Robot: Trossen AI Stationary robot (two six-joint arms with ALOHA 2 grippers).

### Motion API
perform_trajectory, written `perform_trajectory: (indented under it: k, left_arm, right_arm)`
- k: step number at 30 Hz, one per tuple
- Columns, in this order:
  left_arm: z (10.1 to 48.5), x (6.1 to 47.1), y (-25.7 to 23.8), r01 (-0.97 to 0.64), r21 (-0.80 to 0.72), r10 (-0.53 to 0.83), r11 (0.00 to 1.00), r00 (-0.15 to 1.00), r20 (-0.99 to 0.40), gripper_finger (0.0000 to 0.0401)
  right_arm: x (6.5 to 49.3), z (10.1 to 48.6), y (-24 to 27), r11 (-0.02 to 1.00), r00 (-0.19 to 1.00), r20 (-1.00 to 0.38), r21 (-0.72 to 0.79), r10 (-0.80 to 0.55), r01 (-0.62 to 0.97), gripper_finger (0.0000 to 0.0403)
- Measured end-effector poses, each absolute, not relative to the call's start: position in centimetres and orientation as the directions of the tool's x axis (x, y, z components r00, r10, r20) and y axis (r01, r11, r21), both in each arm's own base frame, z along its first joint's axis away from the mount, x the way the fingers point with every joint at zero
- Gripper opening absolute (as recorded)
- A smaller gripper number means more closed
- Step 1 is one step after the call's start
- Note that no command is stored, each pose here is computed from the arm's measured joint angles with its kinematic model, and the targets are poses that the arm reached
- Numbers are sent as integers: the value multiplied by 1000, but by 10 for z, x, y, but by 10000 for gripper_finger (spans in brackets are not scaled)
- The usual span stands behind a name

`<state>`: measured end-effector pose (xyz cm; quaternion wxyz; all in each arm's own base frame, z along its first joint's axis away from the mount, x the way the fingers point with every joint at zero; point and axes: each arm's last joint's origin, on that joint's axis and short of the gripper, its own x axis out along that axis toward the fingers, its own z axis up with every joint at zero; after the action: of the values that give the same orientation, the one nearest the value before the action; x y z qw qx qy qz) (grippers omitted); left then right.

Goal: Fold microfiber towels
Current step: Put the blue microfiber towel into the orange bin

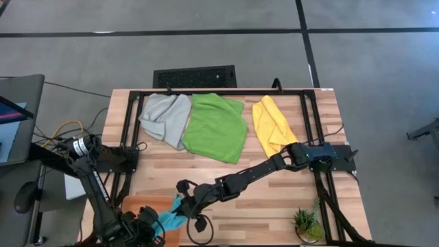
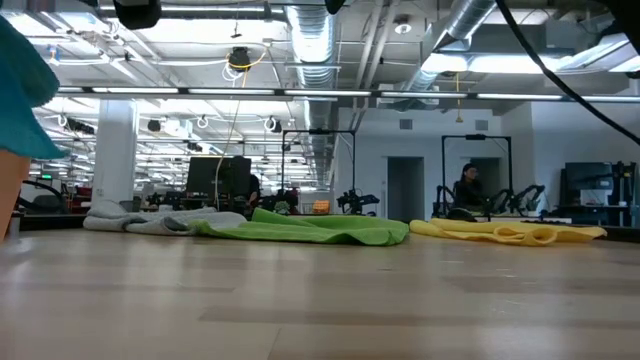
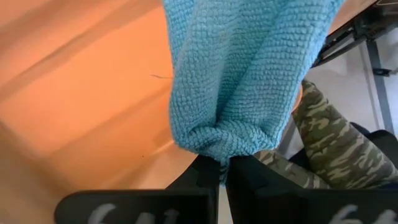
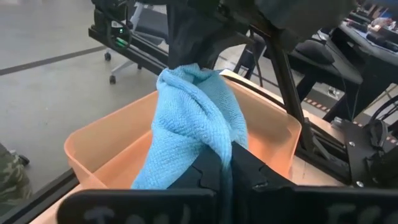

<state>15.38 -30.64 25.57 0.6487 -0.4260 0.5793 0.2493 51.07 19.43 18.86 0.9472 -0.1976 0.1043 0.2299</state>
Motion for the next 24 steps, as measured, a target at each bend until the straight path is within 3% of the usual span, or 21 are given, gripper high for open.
perform_trajectory:
  k: [5,12,18,24]
  left_arm:
    - [254,151,-307,-819,-238,-185,521,163,-969,0]
    - [253,144,-311,-838,-151,-249,524,19,-968,0]
    - [252,142,-311,-851,-154,-232,502,40,-972,0]
    - [236,140,-305,-855,-116,-188,506,23,-982,0]
  right_arm:
    - [511,189,193,822,878,-287,-329,383,-466,43]
    - [512,193,188,832,888,-283,-332,362,-445,51]
    - [512,192,187,829,885,-286,-330,368,-452,66]
    - [513,192,187,842,899,-288,-342,330,-419,122]
